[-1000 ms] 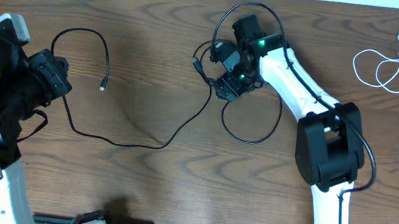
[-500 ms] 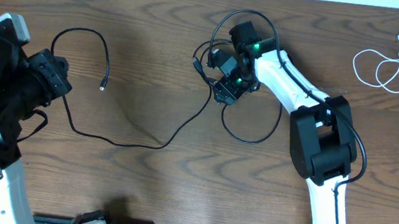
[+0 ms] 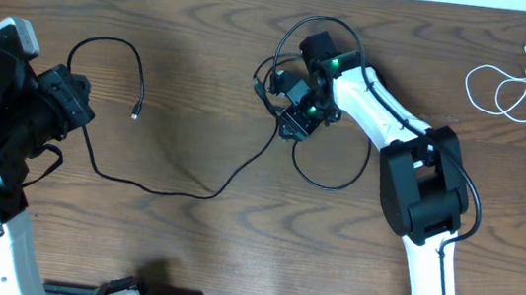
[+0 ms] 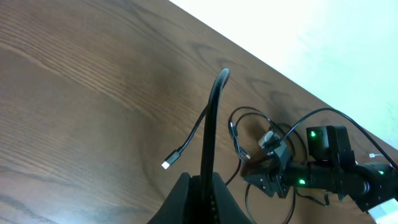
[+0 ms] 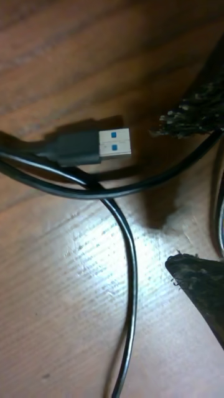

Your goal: Untangle cables

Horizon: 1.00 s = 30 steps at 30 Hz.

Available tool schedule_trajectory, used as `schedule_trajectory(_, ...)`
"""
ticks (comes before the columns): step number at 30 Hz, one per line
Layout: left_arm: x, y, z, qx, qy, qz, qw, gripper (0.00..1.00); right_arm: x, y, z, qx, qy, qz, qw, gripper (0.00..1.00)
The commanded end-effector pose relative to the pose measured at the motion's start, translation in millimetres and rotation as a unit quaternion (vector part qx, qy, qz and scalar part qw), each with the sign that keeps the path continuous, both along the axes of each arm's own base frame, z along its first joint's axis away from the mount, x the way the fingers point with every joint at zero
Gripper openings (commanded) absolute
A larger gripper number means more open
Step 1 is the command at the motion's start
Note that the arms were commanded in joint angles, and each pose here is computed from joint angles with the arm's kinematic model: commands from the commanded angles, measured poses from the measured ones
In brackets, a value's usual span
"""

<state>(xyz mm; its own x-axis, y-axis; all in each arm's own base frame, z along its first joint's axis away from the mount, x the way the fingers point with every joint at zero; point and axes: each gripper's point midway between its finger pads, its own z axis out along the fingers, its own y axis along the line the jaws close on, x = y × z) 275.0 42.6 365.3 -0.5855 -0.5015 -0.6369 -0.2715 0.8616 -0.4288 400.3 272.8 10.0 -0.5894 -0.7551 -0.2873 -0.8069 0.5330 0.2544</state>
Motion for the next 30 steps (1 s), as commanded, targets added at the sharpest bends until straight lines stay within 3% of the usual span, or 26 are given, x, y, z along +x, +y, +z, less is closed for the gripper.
schedule_trajectory(1, -0.8, 2.1, 3.8, 0.008, -0.005, 0.001, 1.0, 0.07, -12.4, 2.5, -13.0, 0.001, 0.034, -0.004, 0.999, 0.53)
schedule_trajectory(6, -1.8, 1.6, 2.8, 0.007, -0.002, 0.001, 1.0, 0.07, -16.4, 2.4, -13.5, 0.0, 0.045, -0.011, 0.999, 0.41)
schedule_trajectory(15, -2.5, 1.4, 2.0, 0.006, 0.0, 0.001, 1.0, 0.07, -32.3, -1.6, -34.5, -0.025, 0.05, 0.004, 0.998, 0.42)
schedule_trajectory(17, -2.5, 1.4, 2.0, 0.006, 0.0, 0.001, 1.0, 0.07, -29.1, -2.8, -39.7, -0.038, 0.036, -0.001, 0.999, 0.29)
schedule_trajectory(19, -2.6, 1.4, 2.0, 0.006, 0.0, 0.001, 1.0, 0.07, -20.3, -4.2, -41.3, -0.049, 0.023, -0.028, 0.998, 0.05)
schedule_trajectory(20, -2.6, 1.4, 2.0, 0.006, 0.0, 0.001, 1.0, 0.07, -16.8, -3.9, -40.7, -0.05, 0.019, -0.039, 0.998, 0.01)
schedule_trajectory(24, -2.5, 1.4, 2.0, 0.006, 0.0, 0.001, 1.0, 0.07, -1.3, 0.8, -22.5, -0.038, 0.011, -0.084, 0.996, 0.01)
schedule_trajectory(30, -2.4, 1.5, 2.0, 0.006, 0.0, 0.001, 1.0, 0.07, 27.8, 10.9, 53.1, 0.027, -0.019, -0.136, 0.99, 0.01)
